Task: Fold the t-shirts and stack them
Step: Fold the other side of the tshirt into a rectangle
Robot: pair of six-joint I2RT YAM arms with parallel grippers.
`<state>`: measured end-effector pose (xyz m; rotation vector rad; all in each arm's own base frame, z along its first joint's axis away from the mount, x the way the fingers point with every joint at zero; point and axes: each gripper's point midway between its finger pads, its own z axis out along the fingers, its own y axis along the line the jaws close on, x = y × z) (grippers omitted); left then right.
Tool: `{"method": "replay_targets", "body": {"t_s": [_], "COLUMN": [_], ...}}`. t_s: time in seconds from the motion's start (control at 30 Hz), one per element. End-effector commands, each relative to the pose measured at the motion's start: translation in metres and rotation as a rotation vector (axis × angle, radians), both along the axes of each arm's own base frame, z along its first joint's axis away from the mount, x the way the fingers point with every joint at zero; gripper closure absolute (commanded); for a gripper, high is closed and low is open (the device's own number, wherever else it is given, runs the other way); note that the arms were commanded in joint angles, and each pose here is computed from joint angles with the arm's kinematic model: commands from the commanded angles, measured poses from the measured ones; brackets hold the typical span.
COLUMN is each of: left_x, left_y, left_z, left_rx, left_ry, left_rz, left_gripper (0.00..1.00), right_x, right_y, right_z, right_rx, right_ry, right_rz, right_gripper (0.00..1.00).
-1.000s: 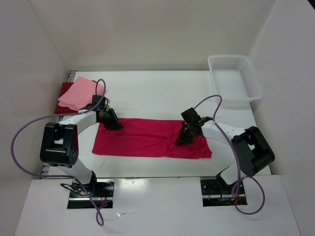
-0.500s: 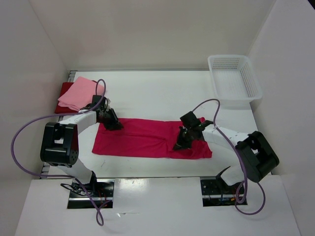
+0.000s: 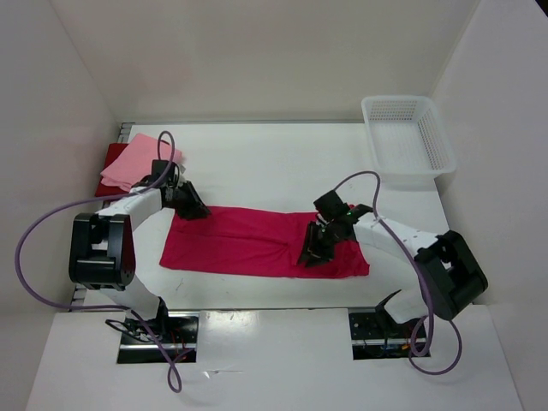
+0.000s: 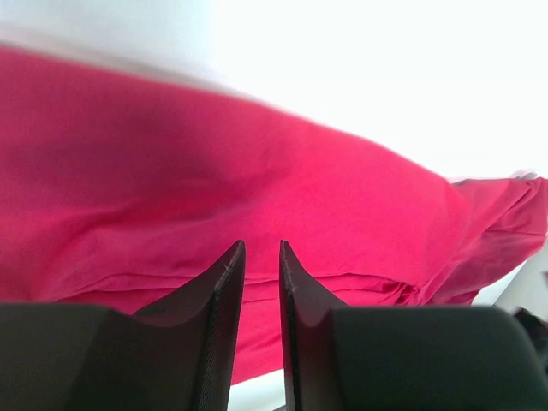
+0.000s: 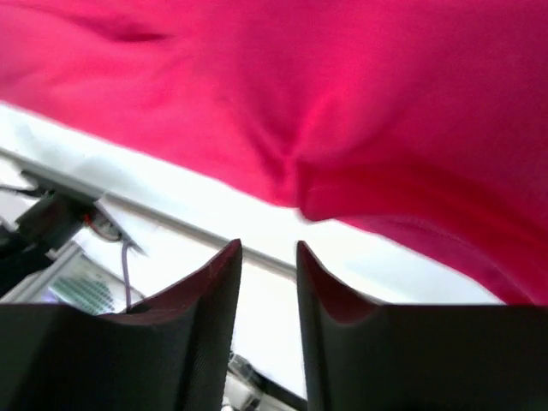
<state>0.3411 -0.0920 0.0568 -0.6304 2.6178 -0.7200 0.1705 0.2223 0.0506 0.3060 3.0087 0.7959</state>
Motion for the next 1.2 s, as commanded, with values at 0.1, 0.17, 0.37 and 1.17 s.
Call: {"method": "replay_targets", "body": {"t_s": [0.1, 0.17, 0.37, 1.17], "left_x": [0.015, 0.014, 0.018, 0.010], "left_y": [-0.020, -0.029, -0.030, 0.016], "left_z": [0.028, 0.017, -0.014, -0.041], "left_rx": [0.005, -0.008, -0.052, -0.072], "left_ry": [-0.094, -0.065, 0.003, 0.069], "left_rz": [-0.058, -0.075, -0.073, 0.032], "left_gripper": [0.70, 0.70, 0.70, 0.70], "right_x": [0.055, 0.070, 0.065, -0.014], "right_y": [-0.033, -0.044, -0.052, -0.017], "right_z": [0.043, 0.037, 0.000, -0.034], "right_rx": [-0.003, -0.027, -0.075, -0.111], "right_ry": [-0.198, -0.225, -0.154, 0.022], "right_rz": [-0.139, -0.223, -0.261, -0.054], "right_gripper": [0.95, 0.99, 0.99, 0.99]}}
